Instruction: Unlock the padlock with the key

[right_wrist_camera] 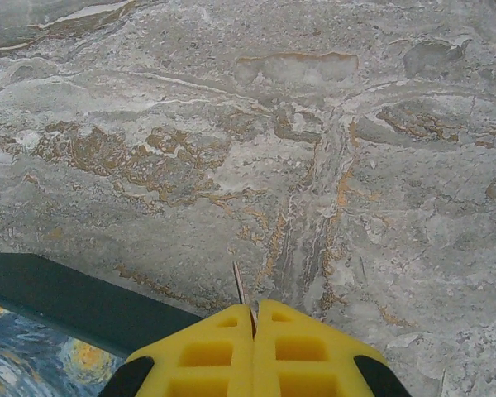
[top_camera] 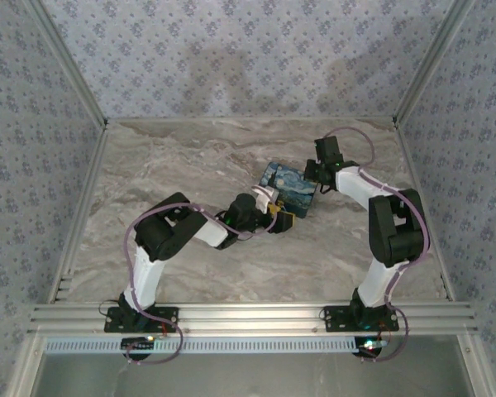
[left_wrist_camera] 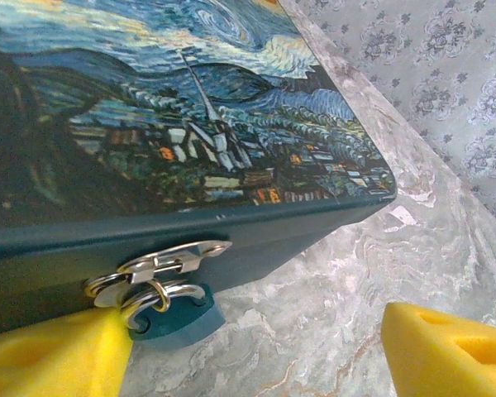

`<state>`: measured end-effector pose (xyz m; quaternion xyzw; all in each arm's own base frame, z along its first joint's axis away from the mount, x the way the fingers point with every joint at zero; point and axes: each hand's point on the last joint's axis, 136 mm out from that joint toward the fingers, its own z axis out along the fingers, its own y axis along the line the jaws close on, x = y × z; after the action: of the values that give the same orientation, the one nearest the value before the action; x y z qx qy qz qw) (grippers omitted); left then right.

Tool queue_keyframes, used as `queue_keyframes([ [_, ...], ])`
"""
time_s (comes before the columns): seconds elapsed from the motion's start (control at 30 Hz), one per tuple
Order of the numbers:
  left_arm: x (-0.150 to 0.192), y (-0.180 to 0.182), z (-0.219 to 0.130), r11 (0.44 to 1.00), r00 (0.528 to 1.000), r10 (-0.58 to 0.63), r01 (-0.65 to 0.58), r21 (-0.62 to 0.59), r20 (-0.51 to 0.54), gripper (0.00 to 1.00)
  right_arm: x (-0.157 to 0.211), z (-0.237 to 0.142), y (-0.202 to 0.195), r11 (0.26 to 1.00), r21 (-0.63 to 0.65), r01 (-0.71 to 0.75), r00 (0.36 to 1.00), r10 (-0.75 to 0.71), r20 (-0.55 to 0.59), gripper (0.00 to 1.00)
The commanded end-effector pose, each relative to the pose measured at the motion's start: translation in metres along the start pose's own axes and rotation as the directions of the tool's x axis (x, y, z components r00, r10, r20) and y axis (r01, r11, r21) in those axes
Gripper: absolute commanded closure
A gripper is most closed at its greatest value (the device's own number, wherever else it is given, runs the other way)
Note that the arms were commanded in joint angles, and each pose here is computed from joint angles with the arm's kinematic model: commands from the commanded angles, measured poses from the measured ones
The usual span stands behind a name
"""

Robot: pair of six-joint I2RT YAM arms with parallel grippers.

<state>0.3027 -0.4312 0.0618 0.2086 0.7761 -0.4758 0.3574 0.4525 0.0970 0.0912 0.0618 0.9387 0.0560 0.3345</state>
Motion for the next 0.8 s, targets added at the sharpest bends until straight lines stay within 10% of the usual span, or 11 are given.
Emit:
queue_keyframes([
  [0.0,0.001,-0.017,0.002,0.994,1.0,-0.027,0.027,0.111,0.0,0.3,0.051,0.006,0.018,0.997,-0.063,0.042,0.982,-0.053,-0.179,1.0],
  [0.77,0.023,-0.015,-0.008,0.99,0.993,-0.116,0.117,0.085,-0.017,0.31,0.053,0.007,0.028,0.997,-0.07,0.043,0.983,-0.055,-0.177,1.0],
])
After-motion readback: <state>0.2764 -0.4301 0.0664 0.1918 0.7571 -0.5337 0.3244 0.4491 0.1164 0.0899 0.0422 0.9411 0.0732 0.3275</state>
